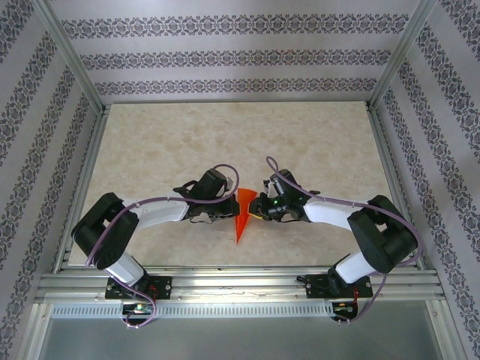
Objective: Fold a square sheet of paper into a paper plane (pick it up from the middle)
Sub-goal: Turn over a paper plane at the center of the table, then move a paper plane to the center of the table.
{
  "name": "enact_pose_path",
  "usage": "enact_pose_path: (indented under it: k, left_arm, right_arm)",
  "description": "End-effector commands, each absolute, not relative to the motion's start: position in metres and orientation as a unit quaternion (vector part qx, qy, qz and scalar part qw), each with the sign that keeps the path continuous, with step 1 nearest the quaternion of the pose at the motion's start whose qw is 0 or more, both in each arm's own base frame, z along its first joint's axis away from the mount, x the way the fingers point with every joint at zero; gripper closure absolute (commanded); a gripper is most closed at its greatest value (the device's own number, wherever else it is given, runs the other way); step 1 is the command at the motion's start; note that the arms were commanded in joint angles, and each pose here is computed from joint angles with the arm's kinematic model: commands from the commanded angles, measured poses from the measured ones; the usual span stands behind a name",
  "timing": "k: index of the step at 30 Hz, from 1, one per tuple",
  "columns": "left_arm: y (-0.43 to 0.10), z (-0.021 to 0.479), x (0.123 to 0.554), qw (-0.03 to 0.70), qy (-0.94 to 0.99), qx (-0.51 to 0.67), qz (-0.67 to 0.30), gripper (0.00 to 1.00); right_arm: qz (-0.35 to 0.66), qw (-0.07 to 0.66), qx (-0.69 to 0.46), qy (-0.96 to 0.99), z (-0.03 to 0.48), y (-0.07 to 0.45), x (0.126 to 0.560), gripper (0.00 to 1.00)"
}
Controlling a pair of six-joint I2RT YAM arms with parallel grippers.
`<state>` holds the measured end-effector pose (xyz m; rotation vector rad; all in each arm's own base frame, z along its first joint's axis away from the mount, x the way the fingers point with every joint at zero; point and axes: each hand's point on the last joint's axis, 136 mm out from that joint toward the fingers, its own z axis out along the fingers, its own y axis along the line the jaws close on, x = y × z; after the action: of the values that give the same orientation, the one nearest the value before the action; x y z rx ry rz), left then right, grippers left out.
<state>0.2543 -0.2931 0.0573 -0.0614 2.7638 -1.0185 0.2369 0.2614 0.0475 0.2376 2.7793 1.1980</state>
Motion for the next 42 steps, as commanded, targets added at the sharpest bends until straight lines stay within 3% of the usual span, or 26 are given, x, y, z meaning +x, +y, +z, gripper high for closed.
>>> enact_pose_path:
  k: [1, 7, 15, 34, 42]
  left_arm:
    - [-0.299, 0.056, 0.252, 0.089, 0.934, -0.010, -0.346, 0.96]
    - [-0.299, 0.054, 0.251, 0.086, 0.935, -0.010, -0.345, 0.80]
    - [-0.304, 0.054, 0.248, 0.076, 0.931, 0.001, -0.357, 0.69]
    - [-0.306, 0.042, 0.231, 0.050, 0.940, 0.025, -0.337, 0.61]
    - [-0.306, 0.037, 0.230, 0.044, 0.948, 0.036, -0.312, 0.69]
  right_arm:
    - [0.385, 0.049, 0.083, 0.918, 0.036, 0.258, 0.234, 0.88]
    - [0.384, 0.048, 0.081, 0.919, 0.031, 0.258, 0.233, 0.93]
    - [0.386, 0.050, 0.080, 0.918, 0.031, 0.258, 0.233, 0.95]
    - [0.391, 0.050, 0.081, 0.916, 0.033, 0.259, 0.235, 0.95]
    - [0.393, 0.049, 0.080, 0.915, 0.033, 0.260, 0.235, 0.95]
